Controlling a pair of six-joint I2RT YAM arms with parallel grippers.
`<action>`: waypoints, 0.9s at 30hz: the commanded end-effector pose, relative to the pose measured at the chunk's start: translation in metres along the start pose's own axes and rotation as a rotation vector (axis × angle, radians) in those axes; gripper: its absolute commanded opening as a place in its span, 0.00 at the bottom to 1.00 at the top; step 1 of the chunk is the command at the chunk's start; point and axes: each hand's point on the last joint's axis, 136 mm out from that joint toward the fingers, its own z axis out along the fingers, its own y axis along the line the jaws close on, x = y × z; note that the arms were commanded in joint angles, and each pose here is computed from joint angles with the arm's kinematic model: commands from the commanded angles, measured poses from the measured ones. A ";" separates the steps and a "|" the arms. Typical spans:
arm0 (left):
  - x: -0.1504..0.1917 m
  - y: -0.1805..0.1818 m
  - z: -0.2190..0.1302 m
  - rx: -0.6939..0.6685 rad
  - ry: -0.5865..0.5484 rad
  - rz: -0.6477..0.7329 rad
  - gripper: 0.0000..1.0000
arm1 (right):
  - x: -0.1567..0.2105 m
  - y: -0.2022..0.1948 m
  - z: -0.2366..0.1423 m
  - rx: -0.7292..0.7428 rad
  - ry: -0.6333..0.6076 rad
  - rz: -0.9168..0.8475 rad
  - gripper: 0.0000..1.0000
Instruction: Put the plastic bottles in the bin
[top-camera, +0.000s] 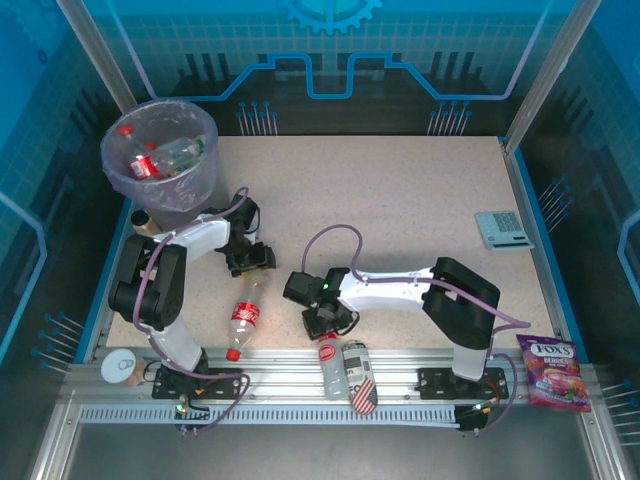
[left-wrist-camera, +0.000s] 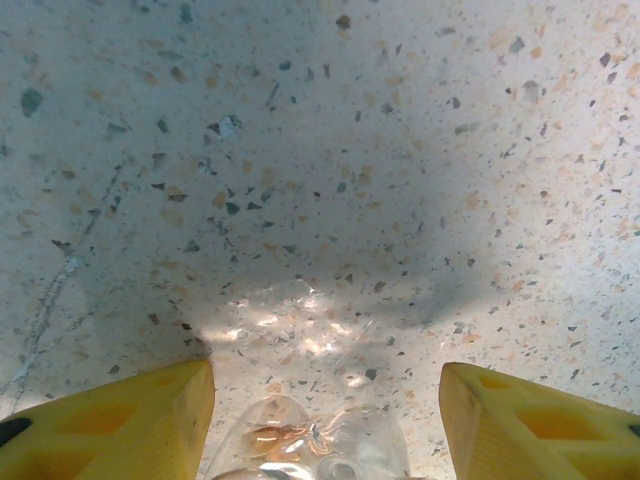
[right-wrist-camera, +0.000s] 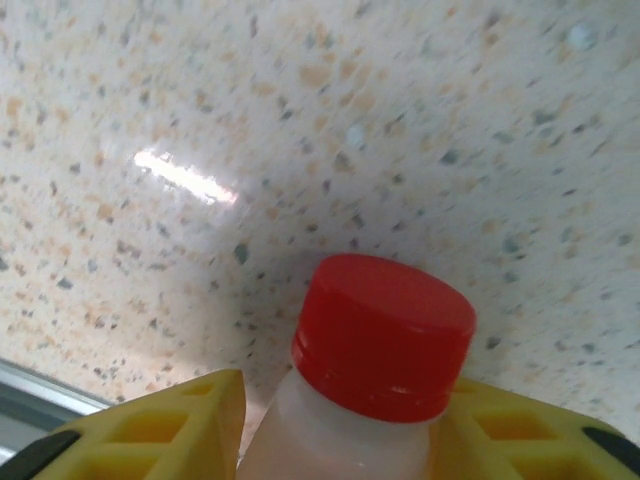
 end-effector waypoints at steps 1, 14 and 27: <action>-0.008 -0.002 -0.011 0.010 -0.042 -0.011 0.60 | -0.027 -0.011 -0.020 -0.015 -0.089 0.029 0.44; -0.012 -0.034 -0.050 0.137 -0.102 0.018 0.56 | -0.134 -0.043 -0.126 -0.456 -0.495 0.219 0.37; -0.033 -0.093 -0.153 0.295 -0.301 0.115 0.48 | -0.170 -0.111 -0.173 -0.488 -0.674 0.297 0.37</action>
